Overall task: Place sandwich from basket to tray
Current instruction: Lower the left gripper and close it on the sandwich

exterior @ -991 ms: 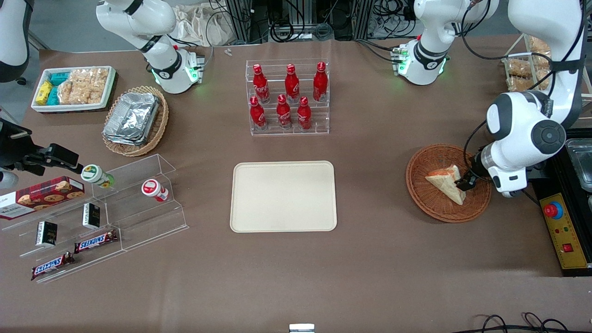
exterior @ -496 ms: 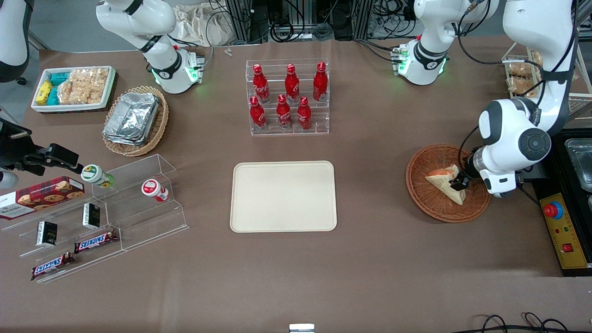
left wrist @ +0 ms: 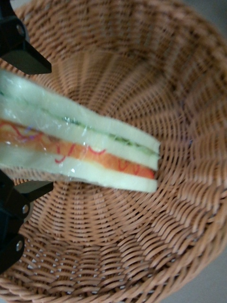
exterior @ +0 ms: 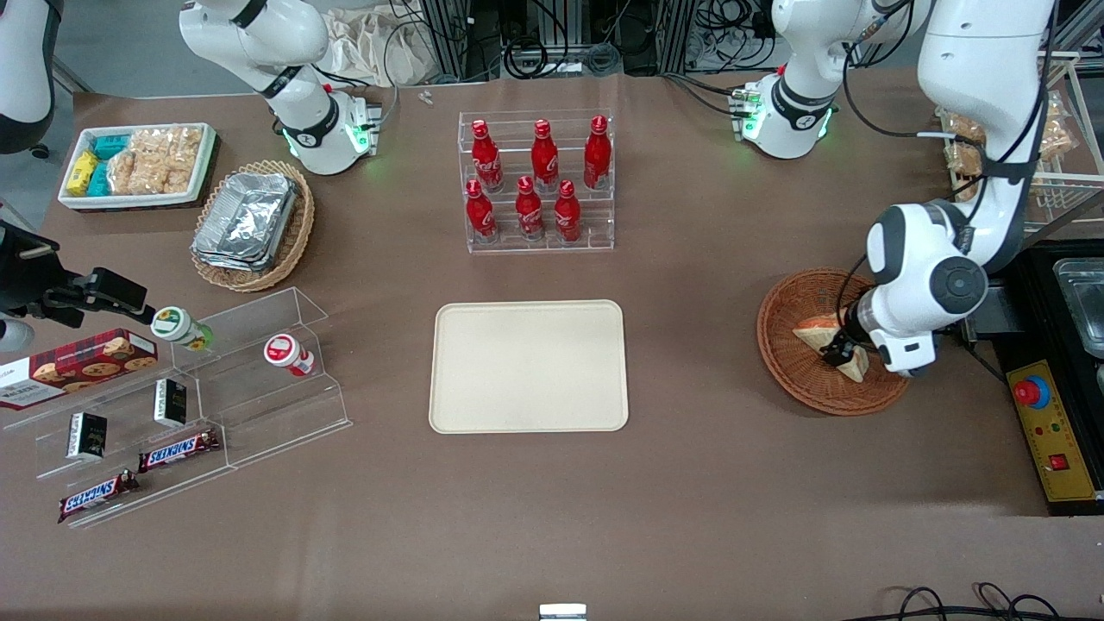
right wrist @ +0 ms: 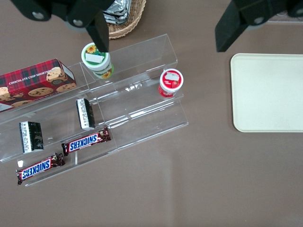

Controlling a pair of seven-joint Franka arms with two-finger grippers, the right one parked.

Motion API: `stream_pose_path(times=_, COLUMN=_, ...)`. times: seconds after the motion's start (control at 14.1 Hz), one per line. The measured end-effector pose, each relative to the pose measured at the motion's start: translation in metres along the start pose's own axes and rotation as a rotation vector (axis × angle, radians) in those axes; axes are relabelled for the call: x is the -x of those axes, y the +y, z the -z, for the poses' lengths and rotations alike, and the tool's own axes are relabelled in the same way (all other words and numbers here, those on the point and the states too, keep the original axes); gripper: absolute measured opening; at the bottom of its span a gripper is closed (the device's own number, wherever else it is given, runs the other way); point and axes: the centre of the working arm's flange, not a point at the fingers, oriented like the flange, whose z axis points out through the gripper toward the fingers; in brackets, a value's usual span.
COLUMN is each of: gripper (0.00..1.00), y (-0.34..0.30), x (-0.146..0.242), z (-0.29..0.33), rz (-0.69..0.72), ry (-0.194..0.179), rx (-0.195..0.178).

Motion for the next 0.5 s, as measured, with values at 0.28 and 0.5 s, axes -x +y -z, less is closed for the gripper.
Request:
stream_pose_path(times=0.28, gripper=0.58, y=0.010, x=-0.002, z=0.007, rz=0.069, ry=0.016, rx=0.029)
stream_pose_path(times=0.5, gripper=0.41, y=0.013, x=-0.004, z=0.013, rz=0.071, ry=0.019, rx=0.036)
